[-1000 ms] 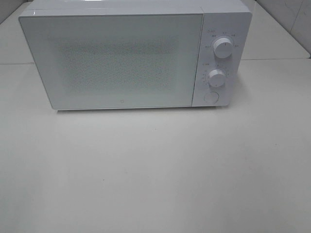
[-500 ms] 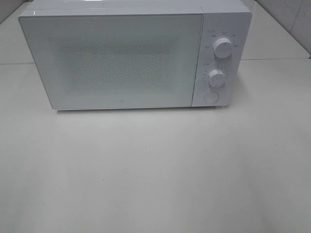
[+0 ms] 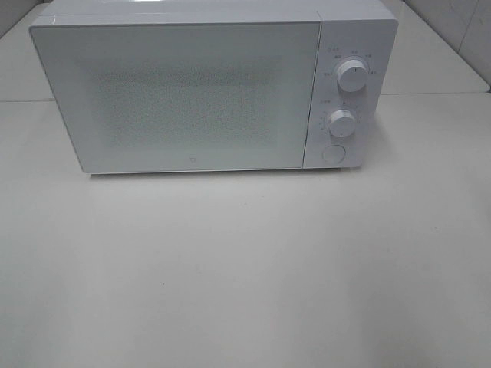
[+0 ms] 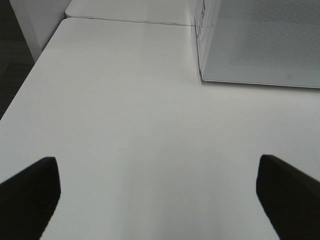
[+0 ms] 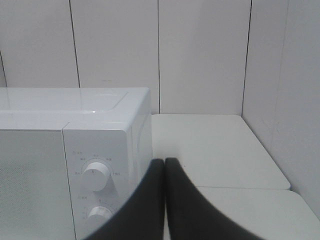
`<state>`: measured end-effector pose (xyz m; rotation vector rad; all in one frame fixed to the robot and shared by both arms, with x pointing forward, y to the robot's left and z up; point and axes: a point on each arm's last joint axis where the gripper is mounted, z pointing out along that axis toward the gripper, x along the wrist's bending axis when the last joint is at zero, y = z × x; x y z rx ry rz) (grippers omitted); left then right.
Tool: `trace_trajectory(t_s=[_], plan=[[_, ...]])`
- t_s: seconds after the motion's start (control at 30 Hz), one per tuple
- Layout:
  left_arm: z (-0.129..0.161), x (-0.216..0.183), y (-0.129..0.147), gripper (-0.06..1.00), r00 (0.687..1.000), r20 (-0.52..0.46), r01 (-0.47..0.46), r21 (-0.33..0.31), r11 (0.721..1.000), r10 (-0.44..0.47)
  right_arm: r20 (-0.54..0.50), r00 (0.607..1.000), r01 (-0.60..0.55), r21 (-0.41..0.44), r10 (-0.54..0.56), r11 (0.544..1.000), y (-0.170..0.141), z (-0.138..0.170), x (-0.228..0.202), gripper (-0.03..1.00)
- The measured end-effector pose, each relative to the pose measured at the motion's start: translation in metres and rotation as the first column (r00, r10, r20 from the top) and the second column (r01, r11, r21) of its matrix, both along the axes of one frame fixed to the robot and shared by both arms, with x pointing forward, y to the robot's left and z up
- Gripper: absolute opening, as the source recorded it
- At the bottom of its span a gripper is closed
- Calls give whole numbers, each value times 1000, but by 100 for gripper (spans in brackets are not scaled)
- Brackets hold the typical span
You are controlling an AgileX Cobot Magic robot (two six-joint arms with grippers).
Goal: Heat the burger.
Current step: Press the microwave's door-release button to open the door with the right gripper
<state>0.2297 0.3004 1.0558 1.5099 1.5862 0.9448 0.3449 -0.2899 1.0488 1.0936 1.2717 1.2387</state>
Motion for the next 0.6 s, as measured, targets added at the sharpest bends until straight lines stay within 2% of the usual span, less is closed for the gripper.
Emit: trace_trajectory(t_s=[0.07, 0.17, 0.3, 0.6], plan=[[0, 0, 0, 99, 1000, 0, 0, 0, 1000, 0, 8, 1000, -15, 5, 15, 1000, 2, -15, 15, 3], [0, 0, 0, 99, 1000, 0, 0, 0, 1000, 0, 3, 1000, -19, 6, 19, 1000, 3, -20, 19, 3], [0, 0, 0, 99, 1000, 0, 0, 0, 1000, 0, -47, 998, -31, 12, 31, 999, 5, -43, 36, 3], [0, 0, 0, 99, 1000, 0, 0, 0, 1000, 0, -74, 996, -49, 46, 53, 998, 9, -71, 68, 3]])
